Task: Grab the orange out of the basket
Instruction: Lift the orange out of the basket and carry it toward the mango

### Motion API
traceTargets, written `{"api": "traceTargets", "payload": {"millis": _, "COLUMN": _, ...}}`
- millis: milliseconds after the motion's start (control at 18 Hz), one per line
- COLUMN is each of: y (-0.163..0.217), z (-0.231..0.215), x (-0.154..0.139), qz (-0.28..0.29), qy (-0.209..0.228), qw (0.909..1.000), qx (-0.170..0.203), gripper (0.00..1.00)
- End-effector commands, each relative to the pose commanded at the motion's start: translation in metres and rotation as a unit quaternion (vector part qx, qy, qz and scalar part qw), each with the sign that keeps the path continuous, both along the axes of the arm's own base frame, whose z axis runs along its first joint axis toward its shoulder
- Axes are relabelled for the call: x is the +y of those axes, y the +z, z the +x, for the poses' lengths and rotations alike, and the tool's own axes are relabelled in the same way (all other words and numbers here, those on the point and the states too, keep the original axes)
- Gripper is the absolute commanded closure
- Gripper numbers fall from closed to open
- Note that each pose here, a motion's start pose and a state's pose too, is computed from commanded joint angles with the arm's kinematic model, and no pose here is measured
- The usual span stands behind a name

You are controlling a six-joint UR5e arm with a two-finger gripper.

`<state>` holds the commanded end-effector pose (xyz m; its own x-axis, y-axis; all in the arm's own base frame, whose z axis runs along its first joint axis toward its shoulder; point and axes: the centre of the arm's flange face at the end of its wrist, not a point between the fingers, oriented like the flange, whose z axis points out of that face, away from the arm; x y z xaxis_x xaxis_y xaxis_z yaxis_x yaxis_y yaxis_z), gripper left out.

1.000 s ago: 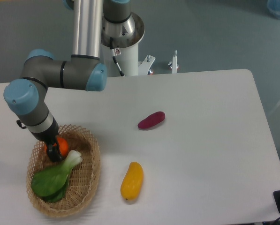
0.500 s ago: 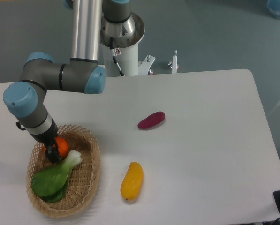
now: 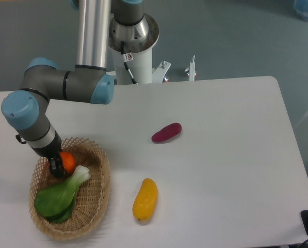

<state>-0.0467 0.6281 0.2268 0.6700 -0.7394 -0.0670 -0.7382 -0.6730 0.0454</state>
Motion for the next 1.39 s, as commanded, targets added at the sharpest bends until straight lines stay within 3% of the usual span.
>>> {"api": "traceTargets", "payload": {"millis": 278, "y": 0.008, "z": 0.001, "x": -0.002, "qz": 0.003, "qy": 0.000, "qw": 1.0000, "qx": 0.002, "gripper": 0.48}}
{"api": "traceTargets", "payload": {"millis": 500, "y": 0.035, "z": 0.003, "x": -0.004, "qz": 0.024, "qy": 0.003, "qw": 0.9997, "qx": 0.003, "gripper": 0.48}}
{"api": "traceTargets", "payload": {"millis": 611, "y": 0.054, "z": -0.003, "x": 0.007, "qz": 0.048, "qy": 0.047, "qw": 0.9977, "qx": 0.003, "gripper": 0.48}}
{"api": "traceTargets", "payload": {"millis": 722, "y": 0.090, "z": -0.027, "x": 0.020, "qz": 0.088, "qy": 0.109, "qw": 0.9901, "qx": 0.008, "gripper": 0.47}}
{"api": "traceTargets", "payload": {"millis": 944, "y": 0.134, "z": -0.071, "x": 0.019, "qz": 0.130, "qy": 0.161, "qw": 0.9782, "qx": 0.016, "gripper": 0.46}}
{"api": "traceTargets", "payload": {"millis": 1389, "y": 0.181, "z": -0.218, "x": -0.048, "qz": 0.151, "qy": 0.277, "qw": 0.9482, "qx": 0.038, "gripper": 0.46}}
